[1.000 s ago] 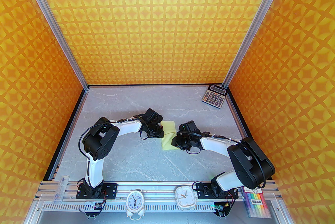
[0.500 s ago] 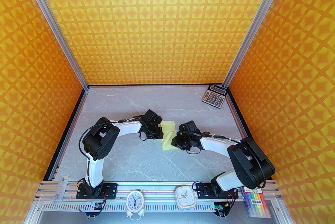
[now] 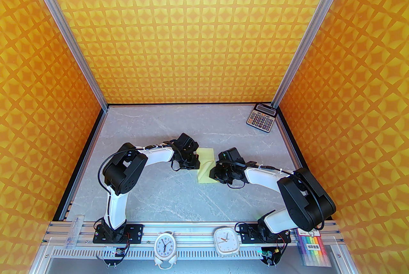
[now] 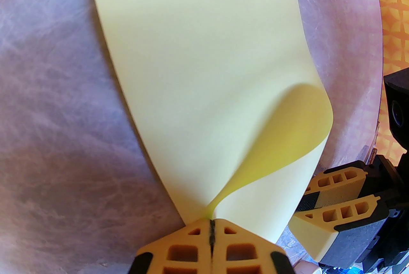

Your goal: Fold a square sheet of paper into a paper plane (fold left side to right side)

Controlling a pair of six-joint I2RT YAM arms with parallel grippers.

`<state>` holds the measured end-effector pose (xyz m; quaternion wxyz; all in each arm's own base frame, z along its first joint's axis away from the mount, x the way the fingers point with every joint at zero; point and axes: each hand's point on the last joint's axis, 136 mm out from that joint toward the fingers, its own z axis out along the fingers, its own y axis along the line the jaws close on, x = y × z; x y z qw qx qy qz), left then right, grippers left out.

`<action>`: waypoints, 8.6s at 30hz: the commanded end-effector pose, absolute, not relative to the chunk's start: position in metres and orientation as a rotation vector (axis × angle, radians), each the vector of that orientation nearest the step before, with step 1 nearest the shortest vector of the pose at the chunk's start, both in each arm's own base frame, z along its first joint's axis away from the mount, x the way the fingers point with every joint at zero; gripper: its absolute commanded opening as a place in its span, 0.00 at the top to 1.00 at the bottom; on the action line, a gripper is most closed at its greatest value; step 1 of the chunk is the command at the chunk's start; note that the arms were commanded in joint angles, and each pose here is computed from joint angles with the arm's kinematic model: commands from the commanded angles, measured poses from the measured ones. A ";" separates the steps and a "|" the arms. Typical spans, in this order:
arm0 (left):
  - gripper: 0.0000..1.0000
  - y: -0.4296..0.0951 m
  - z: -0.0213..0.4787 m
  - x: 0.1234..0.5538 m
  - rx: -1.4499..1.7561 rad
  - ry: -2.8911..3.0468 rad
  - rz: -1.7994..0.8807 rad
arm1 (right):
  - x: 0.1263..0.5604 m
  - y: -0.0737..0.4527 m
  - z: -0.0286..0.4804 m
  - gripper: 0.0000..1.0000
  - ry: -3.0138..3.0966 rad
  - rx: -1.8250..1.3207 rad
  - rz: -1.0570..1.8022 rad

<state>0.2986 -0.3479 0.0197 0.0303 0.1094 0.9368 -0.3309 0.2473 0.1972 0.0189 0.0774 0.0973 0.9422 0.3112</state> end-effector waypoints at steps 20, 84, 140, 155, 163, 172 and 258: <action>1.00 -0.341 0.013 0.300 0.330 2.908 -0.982 | 0.252 0.258 0.039 0.93 2.699 0.171 1.163; 0.99 -0.346 0.018 0.307 0.359 2.899 -0.976 | 0.249 0.254 0.023 0.90 2.773 0.158 1.079; 0.99 -0.337 0.013 0.309 0.311 2.912 -0.969 | 0.253 0.267 0.017 0.99 2.789 0.124 1.080; 1.00 -0.337 0.009 0.309 0.300 2.923 -0.964 | 0.243 0.266 -0.001 0.99 2.842 0.128 1.059; 1.00 -0.336 0.004 0.309 0.275 2.941 -0.961 | 0.234 0.270 0.009 0.99 2.842 0.082 1.075; 1.00 -0.335 0.001 0.308 0.270 2.947 -0.959 | 0.216 0.272 0.002 0.98 2.884 0.055 1.057; 1.00 -0.330 0.001 0.233 0.187 3.011 -1.013 | 0.249 0.245 -0.007 1.00 2.866 0.169 0.947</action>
